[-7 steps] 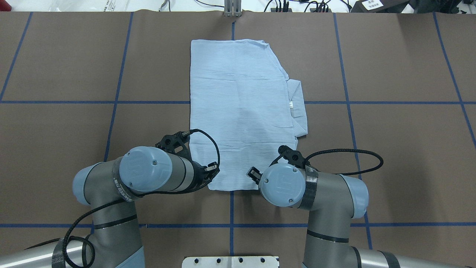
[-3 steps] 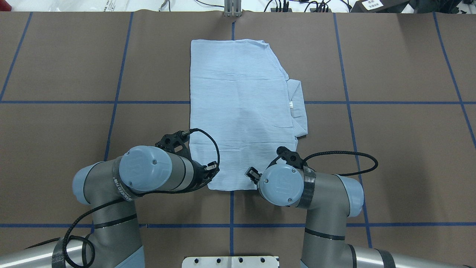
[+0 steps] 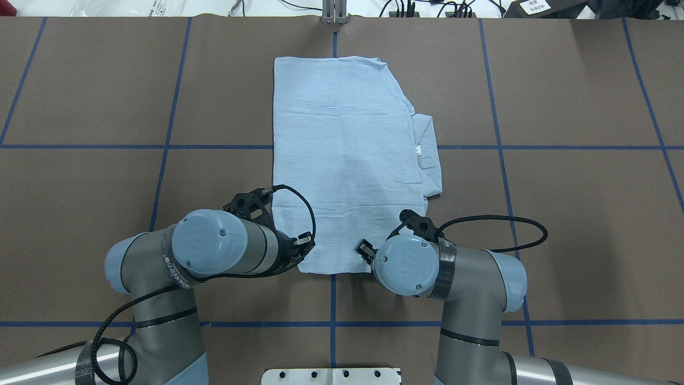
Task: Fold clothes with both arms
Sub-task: 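Hold both grippers at the shirt's near edge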
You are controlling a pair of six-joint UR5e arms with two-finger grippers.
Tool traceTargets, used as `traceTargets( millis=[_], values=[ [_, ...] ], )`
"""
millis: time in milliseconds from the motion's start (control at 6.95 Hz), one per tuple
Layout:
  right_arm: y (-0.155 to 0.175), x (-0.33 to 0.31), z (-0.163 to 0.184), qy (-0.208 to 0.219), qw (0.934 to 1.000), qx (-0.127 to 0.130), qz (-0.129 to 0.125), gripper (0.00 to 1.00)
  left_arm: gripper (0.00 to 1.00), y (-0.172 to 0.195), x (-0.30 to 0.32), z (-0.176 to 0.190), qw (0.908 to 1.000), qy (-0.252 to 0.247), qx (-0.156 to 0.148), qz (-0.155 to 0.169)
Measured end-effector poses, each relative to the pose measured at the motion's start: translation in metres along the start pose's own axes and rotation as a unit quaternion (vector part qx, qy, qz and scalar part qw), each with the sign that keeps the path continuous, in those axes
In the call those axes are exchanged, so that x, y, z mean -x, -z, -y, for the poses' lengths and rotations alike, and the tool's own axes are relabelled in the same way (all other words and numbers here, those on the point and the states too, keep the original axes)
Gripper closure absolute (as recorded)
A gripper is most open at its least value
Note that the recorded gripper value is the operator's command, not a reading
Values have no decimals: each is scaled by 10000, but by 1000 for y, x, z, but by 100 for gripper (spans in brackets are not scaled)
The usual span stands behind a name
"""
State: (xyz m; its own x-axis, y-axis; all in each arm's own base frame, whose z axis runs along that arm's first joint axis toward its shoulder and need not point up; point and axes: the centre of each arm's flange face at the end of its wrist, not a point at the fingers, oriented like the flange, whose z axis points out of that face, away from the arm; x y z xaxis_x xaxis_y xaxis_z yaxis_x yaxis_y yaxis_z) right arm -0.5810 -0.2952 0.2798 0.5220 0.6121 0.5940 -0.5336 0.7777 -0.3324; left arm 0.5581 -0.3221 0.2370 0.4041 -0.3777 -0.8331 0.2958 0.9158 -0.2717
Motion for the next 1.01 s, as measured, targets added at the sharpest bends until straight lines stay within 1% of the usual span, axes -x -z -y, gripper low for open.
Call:
traceTargets(
  millis=[432, 1007],
  values=[
    [2, -8, -3, 28, 9999, -39, -128, 0, 100, -1, 0, 0, 10000, -1, 5, 1],
    [-8, -16, -10, 86, 9997, -43, -232, 2, 100, -1, 0, 0, 10000, -7, 1, -2]
  ],
)
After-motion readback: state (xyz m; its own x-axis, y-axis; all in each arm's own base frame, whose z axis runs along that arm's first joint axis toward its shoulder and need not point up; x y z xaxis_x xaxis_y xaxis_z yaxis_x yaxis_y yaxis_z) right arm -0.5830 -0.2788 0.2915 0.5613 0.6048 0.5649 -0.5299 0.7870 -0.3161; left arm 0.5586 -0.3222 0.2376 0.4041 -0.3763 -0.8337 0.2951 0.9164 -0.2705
